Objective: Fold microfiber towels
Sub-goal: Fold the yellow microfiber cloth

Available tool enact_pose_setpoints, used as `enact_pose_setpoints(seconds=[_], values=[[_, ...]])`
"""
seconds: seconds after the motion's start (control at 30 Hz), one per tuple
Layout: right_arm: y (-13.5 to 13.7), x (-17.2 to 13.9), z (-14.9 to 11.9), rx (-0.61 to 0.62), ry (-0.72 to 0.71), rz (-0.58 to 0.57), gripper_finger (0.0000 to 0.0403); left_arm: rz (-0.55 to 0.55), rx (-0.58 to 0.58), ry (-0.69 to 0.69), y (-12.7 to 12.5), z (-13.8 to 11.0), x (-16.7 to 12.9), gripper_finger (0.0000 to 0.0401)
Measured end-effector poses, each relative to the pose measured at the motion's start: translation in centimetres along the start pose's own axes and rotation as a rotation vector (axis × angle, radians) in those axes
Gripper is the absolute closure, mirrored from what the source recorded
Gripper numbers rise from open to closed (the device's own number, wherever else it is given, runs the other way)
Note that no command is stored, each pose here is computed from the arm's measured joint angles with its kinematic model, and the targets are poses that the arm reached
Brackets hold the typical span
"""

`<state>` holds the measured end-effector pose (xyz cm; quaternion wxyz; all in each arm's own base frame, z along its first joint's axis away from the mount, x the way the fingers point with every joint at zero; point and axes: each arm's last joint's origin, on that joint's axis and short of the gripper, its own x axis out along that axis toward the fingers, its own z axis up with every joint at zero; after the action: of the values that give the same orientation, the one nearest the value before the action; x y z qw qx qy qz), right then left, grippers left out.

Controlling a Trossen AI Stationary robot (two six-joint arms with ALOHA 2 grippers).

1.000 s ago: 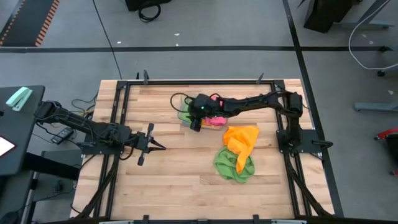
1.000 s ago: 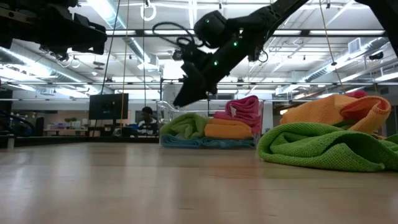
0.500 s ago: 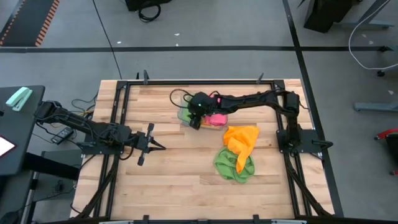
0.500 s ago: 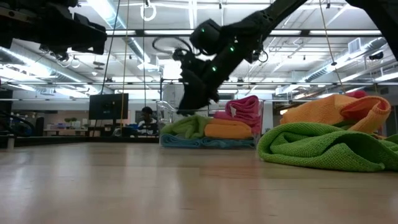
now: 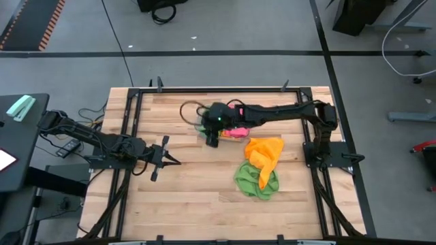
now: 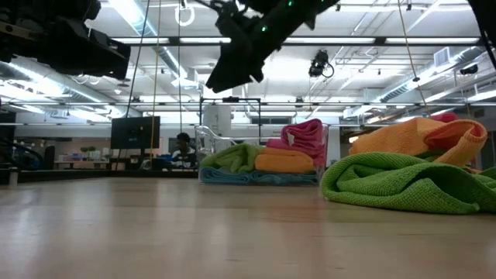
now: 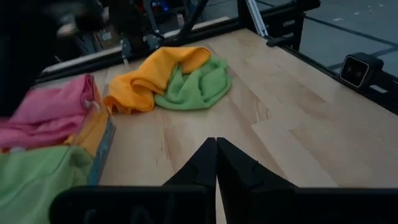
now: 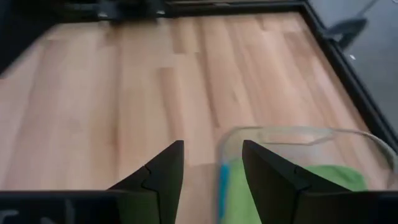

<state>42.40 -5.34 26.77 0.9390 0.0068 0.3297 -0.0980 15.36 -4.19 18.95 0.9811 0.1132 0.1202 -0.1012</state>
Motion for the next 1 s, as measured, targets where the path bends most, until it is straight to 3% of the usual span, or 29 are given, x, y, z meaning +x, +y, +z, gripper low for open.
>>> enact_pose_setpoints(seconds=[0.13,0.27,0.43,0.57,0.8,1.0], values=[[2.6,-0.6,-0.3,-0.049,0.026,0.035,0.0231,-0.002,-0.034,0.022,0.0,-0.2,0.0,0.0381],[5.2,-1.8,-0.8,-0.142,0.072,-0.009,0.0231,0.041,-0.089,0.02,0.1,-0.1,-0.2,0.0381],[7.1,-4.1,-0.2,-0.191,0.03,0.015,0.0231,0.072,-0.102,-0.04,0.7,0.3,-1.0,0.0394],[7.1,-5.1,-1.1,-0.196,0.032,0.02,0.0231,0.13,-0.118,-0.075,1.5,0.1,-1.7,0.0388],[5.6,-7.7,-4.3,-0.095,-0.108,0.028,0.0231,0.176,-0.117,-0.168,2.7,-0.3,-3.0,0.0395],[5.2,-9.9,-7.5,-0.015,-0.244,0.064,0.0231,0.269,-0.143,-0.235,3.1,-2.8,-3.6,0.0385]])
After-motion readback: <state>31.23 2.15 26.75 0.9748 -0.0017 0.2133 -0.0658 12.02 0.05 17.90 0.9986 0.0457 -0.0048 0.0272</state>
